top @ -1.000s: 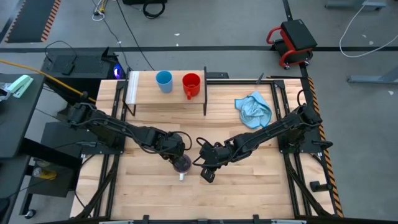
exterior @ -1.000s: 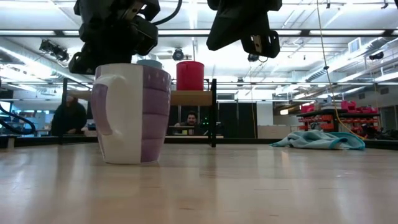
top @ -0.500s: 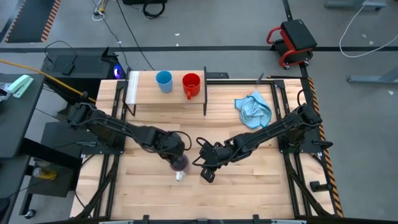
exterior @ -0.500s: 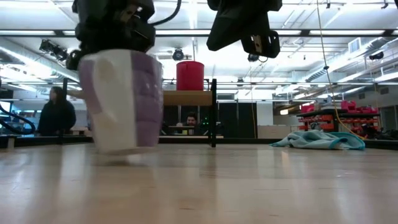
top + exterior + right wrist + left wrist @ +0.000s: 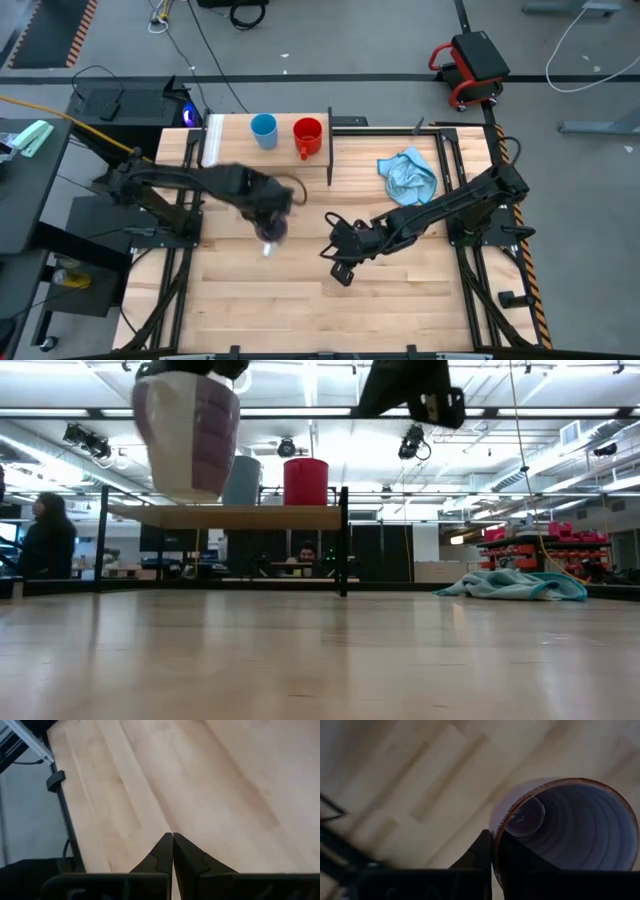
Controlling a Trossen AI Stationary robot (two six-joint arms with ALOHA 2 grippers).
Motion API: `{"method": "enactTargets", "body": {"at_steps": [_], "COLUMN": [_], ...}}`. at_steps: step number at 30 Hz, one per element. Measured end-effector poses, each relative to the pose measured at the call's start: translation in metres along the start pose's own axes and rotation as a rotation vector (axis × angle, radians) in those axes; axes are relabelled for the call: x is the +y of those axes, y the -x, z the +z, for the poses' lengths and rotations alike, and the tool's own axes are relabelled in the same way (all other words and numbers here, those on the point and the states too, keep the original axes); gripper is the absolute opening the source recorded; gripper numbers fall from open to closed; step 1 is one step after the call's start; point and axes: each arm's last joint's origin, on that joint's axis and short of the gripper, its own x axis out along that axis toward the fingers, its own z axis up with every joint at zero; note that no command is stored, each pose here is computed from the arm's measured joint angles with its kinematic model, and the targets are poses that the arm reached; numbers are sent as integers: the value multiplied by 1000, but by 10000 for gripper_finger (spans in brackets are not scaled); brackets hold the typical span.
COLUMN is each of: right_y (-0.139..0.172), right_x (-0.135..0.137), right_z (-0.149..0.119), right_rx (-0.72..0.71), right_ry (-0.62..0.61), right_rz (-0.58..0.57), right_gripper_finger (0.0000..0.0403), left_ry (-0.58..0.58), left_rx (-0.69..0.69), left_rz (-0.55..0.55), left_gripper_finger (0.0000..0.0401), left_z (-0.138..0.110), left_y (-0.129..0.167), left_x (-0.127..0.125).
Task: Stack small to large cups/mugs on shelf
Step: Put the purple cup on the shelf
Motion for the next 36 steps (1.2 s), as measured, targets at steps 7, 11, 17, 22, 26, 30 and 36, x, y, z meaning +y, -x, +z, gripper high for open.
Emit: {"method": "enactTargets", "body": {"at_steps": [7, 11, 17, 22, 26, 30, 36], "right_y": [27, 37, 41, 41, 41, 41, 41], "right_x": [-1, 0, 1, 1, 0, 0, 0], "right_z": [-2, -5, -9, -9, -9, -9, -9], "right_rx": [-60, -76, -82, -80, -80, -81, -81], "right_ry": [12, 7, 14, 14, 11, -7, -11], "right_rz": [-32, -49, -59, -65, -67, -66, -66], "right_gripper_finger": [18, 18, 18, 18, 18, 18, 18], "left_ry": [17, 104, 229, 244, 228, 240, 282], "left_rx": [-70, -157, -253, -275, -274, -277, -270], "left_rz": [-10, -41, -39, -12, 11, 44, 101], "left_gripper_finger": [17, 17, 17, 17, 17, 17, 17], "left_z": [27, 32, 24, 25, 29, 31, 34], "left_y": [48, 73, 97, 101, 101, 101, 100], "left_x": [43, 78, 129, 152, 166, 181, 209]}}
